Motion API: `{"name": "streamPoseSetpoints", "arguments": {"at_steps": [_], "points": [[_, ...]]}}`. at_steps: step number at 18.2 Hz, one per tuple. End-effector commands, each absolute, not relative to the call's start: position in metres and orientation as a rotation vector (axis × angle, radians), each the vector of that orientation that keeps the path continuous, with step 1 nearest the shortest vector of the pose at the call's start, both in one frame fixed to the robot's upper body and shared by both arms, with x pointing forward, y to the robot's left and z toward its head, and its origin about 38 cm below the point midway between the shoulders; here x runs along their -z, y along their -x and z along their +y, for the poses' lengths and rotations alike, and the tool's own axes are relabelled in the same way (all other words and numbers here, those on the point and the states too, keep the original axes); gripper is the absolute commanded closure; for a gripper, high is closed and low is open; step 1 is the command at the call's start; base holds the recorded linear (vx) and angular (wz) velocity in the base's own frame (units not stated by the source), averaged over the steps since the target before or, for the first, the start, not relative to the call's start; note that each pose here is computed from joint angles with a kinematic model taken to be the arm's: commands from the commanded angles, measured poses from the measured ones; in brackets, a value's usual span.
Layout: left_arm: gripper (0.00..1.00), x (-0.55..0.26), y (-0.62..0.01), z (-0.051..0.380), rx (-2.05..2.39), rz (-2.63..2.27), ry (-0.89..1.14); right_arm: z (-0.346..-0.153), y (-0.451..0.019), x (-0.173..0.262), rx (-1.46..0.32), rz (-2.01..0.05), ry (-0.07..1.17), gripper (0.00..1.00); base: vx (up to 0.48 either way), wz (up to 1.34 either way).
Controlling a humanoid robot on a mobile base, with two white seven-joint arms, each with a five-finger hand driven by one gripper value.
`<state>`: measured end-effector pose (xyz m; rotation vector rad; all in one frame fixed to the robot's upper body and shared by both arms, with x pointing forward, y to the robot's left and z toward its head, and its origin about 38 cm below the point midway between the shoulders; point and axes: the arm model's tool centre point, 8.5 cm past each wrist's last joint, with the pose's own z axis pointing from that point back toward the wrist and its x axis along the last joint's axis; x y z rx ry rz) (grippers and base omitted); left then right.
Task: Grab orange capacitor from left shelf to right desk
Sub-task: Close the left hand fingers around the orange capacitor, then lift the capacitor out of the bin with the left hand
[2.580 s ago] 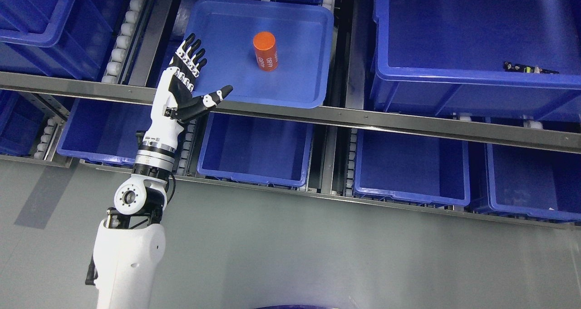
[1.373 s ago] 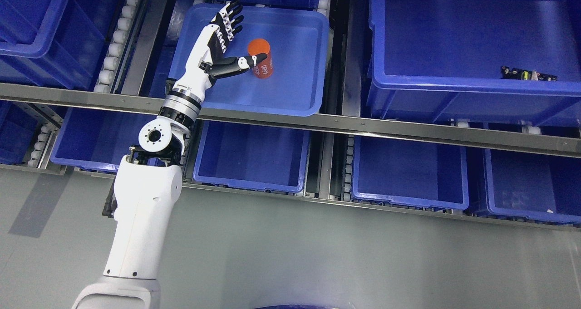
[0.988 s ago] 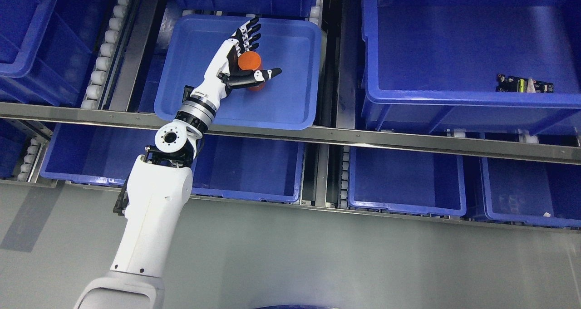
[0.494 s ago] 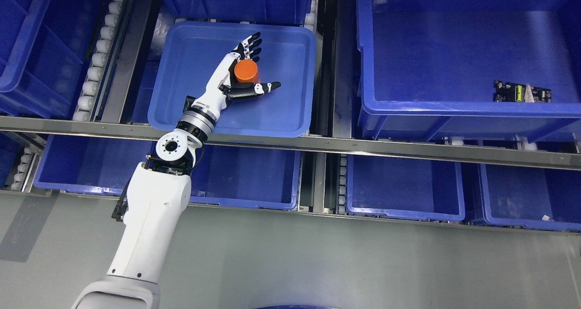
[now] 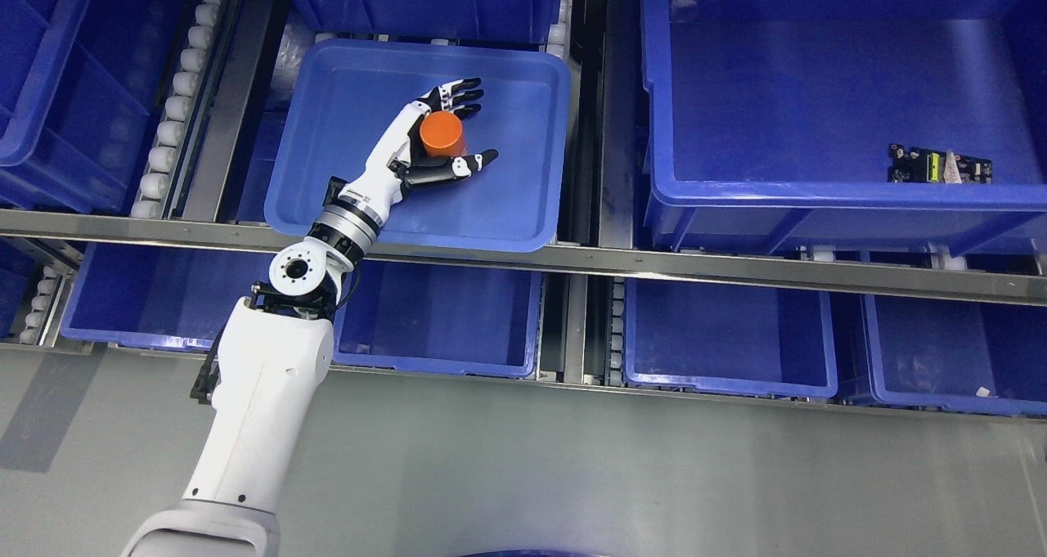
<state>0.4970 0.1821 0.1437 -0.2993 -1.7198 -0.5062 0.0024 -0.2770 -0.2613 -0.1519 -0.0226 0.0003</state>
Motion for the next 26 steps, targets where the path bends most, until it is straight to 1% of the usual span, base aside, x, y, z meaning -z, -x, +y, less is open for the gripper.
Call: {"name": "streamPoseSetpoints", "arguments": {"at_steps": [1,2,3,4,5,9,11,14,17,20,26], "points": [[0.64,-0.145,-0.497,0.198,0.457,-1.753,0.294,-0.288,0.006,0.260,0.004,-0.018,0.169,0.00,-0.002,0.01],[0.74,-0.147,-0.498,0.203,0.443,-1.777,0.286,-0.288,0.005,0.260,0.004,-0.019,0.169,0.00,0.000,0.00],[0.89,-0.148,-0.496,0.207,0.418,-1.805,0.280,-0.288,0.006,0.260,0.004,-0.018,0.169,0.00,0.000,0.00],[0.96,-0.149,-0.496,0.209,0.398,-1.822,0.281,-0.288,0.006,0.260,0.004,-0.018,0.169,0.00,0.000,0.00],[1.00,-0.148,-0.495,0.210,0.389,-1.826,0.280,-0.288,0.006,0.260,0.004,-0.018,0.169,0.00,0.000,0.00],[1.00,-0.153,-0.494,0.214,0.386,-1.870,0.274,-0.288,0.006,0.260,0.004,-0.018,0.169,0.00,0.000,0.00],[1.00,-0.172,-0.490,0.212,0.403,-1.969,0.276,-0.288,0.006,0.260,0.004,-0.018,0.169,0.00,0.000,0.00],[0.99,-0.216,-0.474,0.195,0.405,-2.131,0.396,-0.288,0.006,0.260,0.004,-0.018,0.169,0.00,0.000,0.00],[0.99,-0.233,-0.445,0.192,0.421,-2.300,0.406,-0.288,0.006,0.260,0.004,-0.018,0.169,0.00,0.000,0.00],[0.99,-0.220,-0.409,0.195,0.435,-2.519,0.355,-0.288,0.006,0.260,0.004,-0.018,0.169,0.00,0.000,0.00],[0.99,-0.190,-0.371,0.199,0.400,-2.485,0.351,-0.288,0.006,0.260,0.004,-0.018,0.169,0.00,0.000,0.00]]}}
